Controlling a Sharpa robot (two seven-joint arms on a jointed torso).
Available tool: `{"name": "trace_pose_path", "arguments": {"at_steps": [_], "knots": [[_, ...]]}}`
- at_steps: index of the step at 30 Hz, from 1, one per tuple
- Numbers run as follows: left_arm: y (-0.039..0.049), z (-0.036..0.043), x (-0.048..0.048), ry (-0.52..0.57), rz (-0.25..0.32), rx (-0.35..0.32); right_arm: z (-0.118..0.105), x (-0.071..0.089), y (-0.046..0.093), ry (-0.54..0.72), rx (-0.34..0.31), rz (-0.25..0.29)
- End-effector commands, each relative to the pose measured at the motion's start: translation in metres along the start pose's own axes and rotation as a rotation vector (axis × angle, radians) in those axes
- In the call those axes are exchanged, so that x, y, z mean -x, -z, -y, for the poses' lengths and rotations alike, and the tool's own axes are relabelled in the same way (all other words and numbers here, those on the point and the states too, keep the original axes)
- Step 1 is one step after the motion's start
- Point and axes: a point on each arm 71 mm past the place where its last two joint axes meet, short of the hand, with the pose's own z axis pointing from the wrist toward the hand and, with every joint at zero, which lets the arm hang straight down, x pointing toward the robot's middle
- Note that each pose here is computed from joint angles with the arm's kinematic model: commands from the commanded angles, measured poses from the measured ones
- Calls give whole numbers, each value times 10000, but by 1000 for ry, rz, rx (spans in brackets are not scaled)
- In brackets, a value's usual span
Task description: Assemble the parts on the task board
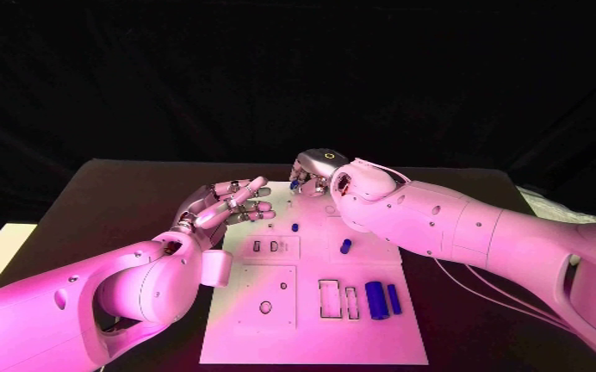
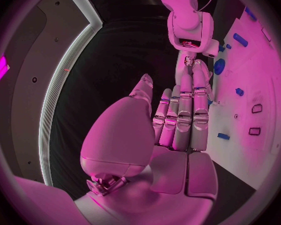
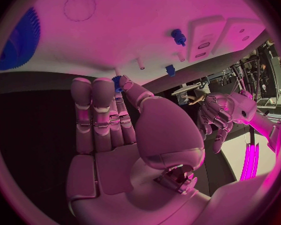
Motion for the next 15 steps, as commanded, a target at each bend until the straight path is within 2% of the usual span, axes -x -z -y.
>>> {"name": "trace_pose_path", "arguments": {"at_steps": [1,15], "knots": [[-5,11,-24,10,-21,-6,-30,-99,21,16,14,-55],[-7,11,-13,9,-18,-4,-15,-78,42,15,12,-31]]}}
